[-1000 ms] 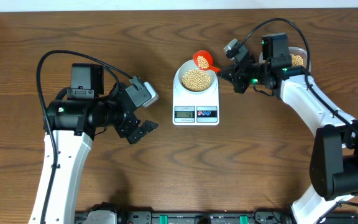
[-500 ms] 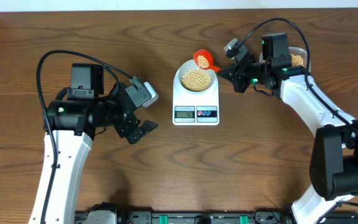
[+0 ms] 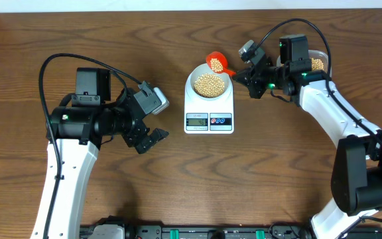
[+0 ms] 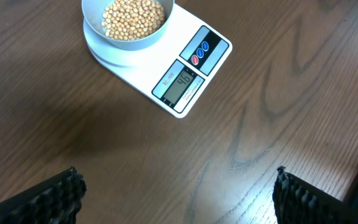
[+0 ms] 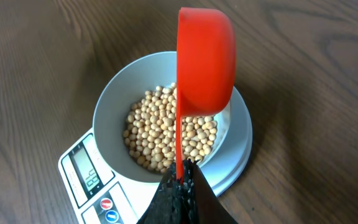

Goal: Scoop item into bowl and weigh 50g on scale

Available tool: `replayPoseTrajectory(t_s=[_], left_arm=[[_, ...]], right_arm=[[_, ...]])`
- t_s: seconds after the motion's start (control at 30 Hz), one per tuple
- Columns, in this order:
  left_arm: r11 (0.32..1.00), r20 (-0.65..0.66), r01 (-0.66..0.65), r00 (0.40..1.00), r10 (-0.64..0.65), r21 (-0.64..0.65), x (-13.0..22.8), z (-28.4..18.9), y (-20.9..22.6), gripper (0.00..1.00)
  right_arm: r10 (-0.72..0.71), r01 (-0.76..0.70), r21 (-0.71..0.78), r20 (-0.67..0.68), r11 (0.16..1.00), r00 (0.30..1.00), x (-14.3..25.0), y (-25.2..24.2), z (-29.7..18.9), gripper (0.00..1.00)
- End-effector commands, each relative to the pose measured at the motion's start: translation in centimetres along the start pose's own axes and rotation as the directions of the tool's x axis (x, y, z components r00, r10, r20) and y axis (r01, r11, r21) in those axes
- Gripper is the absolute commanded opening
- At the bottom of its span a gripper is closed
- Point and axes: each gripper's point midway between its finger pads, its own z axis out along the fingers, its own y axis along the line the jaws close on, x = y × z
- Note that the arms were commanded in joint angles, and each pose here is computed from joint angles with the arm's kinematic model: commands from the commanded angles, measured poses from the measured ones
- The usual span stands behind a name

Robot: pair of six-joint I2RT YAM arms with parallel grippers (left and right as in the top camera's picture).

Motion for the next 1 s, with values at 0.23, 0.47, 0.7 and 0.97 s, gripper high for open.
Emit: replayPoseTrajectory(t_s=[0.23, 0.47, 0.7, 0.97], left_arm=[[1.000, 0.031, -0.012, 0.999, 0.012, -0.012, -1.0, -0.8, 0.2, 0.99], [1.000, 0.031, -0.012, 0.999, 0.012, -0.012, -1.0, -0.8, 0.2, 0.99], [1.000, 0.031, -0.012, 0.999, 0.012, -0.012, -1.0, -0.8, 0.2, 0.99], [1.000, 0.031, -0.012, 0.999, 0.012, -0.012, -1.0, -0.8, 0.2, 0.99]], right_arm=[[-0.040, 0.040, 0.013, 0.007, 0.999, 0.999, -1.1, 1.0, -1.2, 0.01], [-0.041, 0.041, 0.002, -0.005, 0.999, 0.999, -0.9, 1.5, -1.0, 0.01], [-0.036, 0.036, -0.010, -0.006, 0.999, 0.999, -0.8, 1.8, -1.0, 0.01], [-0.036, 0.036, -0.010, -0.006, 0.999, 0.999, -0.8, 1.8, -1.0, 0.01]])
